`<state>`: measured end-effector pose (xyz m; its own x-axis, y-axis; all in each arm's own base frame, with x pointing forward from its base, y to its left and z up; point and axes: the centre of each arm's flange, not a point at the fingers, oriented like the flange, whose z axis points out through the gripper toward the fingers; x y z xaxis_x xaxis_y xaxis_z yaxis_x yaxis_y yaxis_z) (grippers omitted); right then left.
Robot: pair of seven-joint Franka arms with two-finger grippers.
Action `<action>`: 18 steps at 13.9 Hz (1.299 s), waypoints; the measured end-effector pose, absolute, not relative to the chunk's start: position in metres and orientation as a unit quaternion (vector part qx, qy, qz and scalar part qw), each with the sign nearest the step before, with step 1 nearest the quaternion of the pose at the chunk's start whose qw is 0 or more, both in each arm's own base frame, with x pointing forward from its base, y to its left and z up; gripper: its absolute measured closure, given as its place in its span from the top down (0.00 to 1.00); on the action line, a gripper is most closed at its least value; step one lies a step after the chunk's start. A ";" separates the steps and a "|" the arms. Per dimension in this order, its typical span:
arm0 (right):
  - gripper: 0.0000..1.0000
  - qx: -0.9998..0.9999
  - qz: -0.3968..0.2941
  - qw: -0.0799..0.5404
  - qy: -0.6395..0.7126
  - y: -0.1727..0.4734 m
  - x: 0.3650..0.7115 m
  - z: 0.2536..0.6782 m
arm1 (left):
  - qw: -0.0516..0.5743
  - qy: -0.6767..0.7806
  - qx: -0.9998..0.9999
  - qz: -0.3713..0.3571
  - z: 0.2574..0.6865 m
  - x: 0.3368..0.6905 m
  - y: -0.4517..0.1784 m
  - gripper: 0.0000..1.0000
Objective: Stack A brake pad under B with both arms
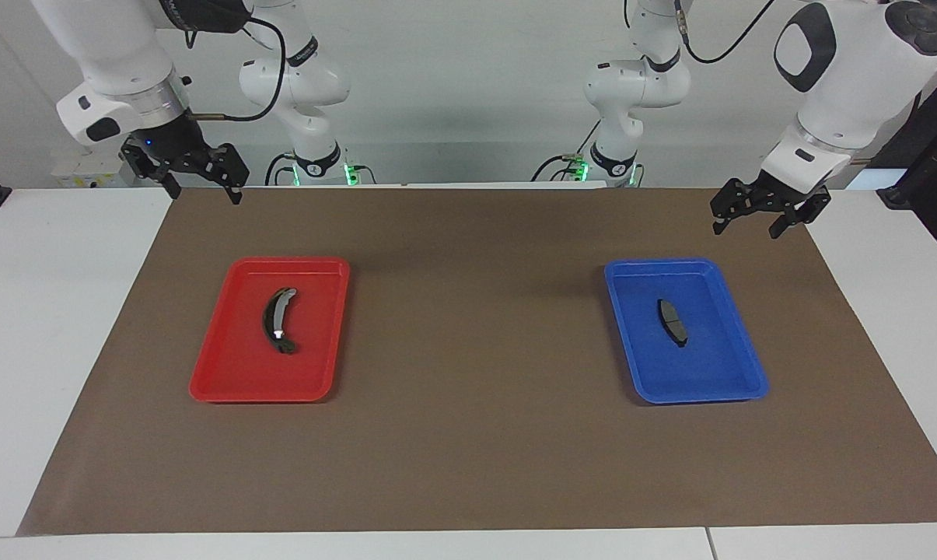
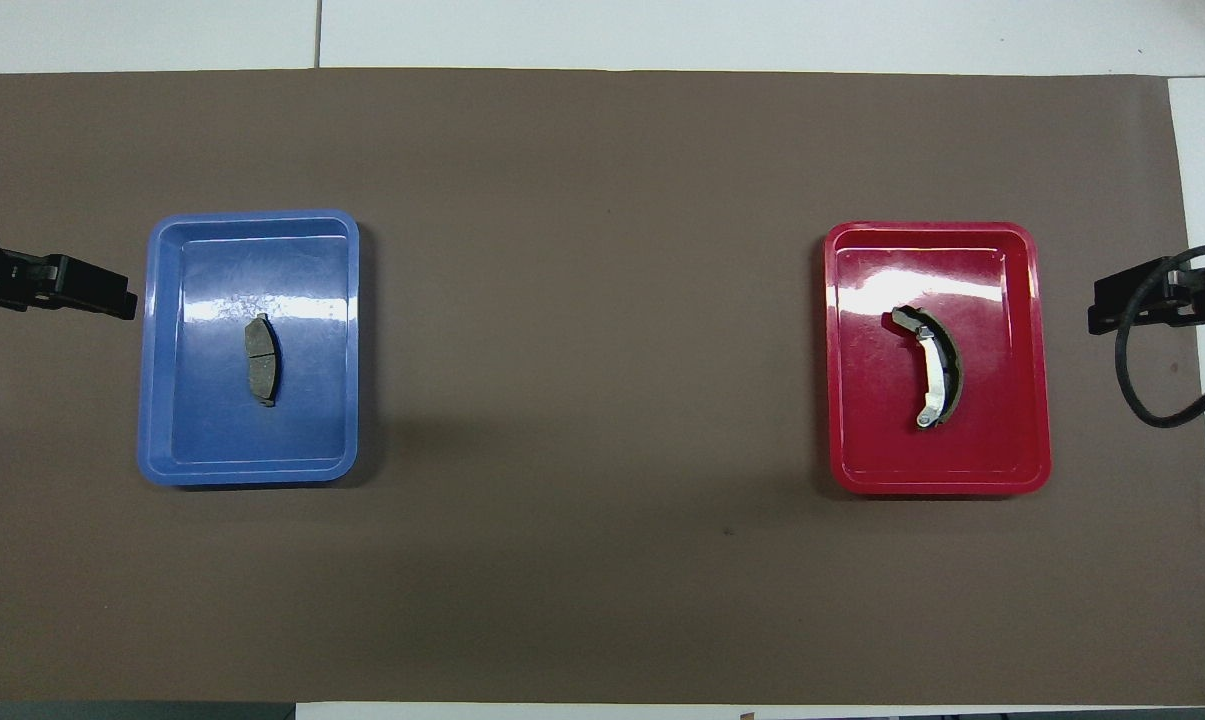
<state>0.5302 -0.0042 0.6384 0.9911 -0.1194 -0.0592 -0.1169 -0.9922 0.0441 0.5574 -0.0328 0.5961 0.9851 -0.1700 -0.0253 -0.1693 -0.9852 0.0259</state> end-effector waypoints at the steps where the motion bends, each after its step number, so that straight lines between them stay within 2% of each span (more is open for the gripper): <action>1: 1.00 0.998 -0.031 0.020 -0.059 -0.004 0.530 0.638 | 0.012 -0.085 0.996 -0.014 0.597 0.557 -0.033 1.00; 11: 1.00 0.998 -0.032 0.020 -0.059 -0.004 0.530 0.638 | 0.012 -0.086 0.996 -0.004 0.598 0.553 -0.034 0.99; 14: 1.00 0.998 -0.033 0.020 -0.059 -0.004 0.531 0.637 | 0.011 -0.085 0.996 0.018 0.567 0.553 -0.033 0.97; 18: 1.00 0.998 -0.029 0.017 -0.057 -0.002 0.532 0.636 | 0.010 -0.081 0.996 0.039 0.500 0.559 -0.032 0.93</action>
